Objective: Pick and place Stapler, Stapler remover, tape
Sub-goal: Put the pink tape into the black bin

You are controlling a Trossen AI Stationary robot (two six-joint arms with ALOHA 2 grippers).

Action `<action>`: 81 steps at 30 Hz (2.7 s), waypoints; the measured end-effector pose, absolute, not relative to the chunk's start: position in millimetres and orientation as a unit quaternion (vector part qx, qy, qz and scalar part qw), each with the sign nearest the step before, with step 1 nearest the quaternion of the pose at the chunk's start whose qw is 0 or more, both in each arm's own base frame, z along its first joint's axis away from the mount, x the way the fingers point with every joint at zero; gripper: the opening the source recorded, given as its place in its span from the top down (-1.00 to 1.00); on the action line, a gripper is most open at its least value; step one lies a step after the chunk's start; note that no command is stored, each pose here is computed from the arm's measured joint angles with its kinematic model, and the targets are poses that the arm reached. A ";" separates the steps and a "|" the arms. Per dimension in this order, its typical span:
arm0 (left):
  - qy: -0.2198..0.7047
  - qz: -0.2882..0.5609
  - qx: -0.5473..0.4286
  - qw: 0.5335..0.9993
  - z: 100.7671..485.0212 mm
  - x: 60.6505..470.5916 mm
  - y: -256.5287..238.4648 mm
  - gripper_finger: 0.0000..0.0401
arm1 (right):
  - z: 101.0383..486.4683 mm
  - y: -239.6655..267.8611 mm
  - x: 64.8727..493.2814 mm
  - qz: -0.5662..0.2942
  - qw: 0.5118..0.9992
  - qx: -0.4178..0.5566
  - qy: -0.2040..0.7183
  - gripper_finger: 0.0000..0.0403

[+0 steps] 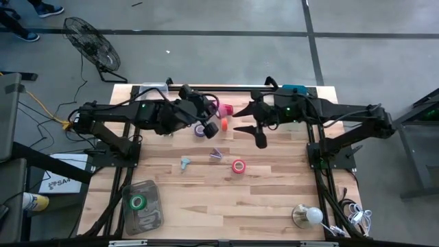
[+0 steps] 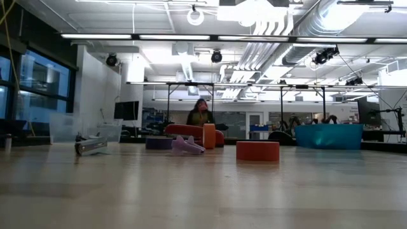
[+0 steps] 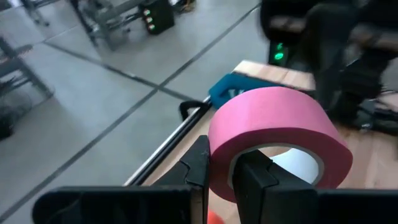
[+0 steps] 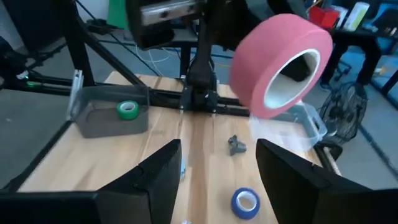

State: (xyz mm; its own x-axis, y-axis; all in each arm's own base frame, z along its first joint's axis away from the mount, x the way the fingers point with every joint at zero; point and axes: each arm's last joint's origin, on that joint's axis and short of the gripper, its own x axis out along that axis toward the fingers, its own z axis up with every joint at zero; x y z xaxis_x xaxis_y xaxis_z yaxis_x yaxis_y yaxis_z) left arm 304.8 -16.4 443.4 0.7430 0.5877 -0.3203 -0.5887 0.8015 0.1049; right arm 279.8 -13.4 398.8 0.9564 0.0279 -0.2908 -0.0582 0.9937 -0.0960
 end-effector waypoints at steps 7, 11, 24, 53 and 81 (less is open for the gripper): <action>0.171 0.282 -0.002 0.944 444.7 306.6 -18.1 0.82 | 402.5 -14.5 283.9 0.007 0.990 -0.076 0.120 0.01; 0.167 0.269 -0.004 0.948 445.7 307.4 -18.8 0.82 | 406.4 -14.0 289.2 0.021 0.992 -0.085 0.087 0.01; 0.163 0.266 0.001 0.950 446.8 308.0 -19.2 0.82 | 400.4 -10.7 304.7 0.096 0.990 -0.080 0.065 0.10; 0.169 0.242 0.003 0.956 446.5 308.6 -20.1 0.45 | 402.7 -10.1 305.4 0.098 0.991 -0.069 0.052 0.83; 0.203 0.293 0.012 0.934 441.6 296.9 -16.5 0.83 | 409.0 -13.2 287.6 0.038 0.996 -0.026 0.079 -0.24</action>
State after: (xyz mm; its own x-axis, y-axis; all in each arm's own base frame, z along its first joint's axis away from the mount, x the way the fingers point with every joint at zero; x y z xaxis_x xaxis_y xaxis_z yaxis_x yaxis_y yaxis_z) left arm 296.9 -16.5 441.6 0.7462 0.5522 -0.3718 -0.5425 0.8281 0.1411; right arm 287.6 -13.2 409.0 0.9847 0.0707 -0.1594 -0.0789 0.9958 -0.0460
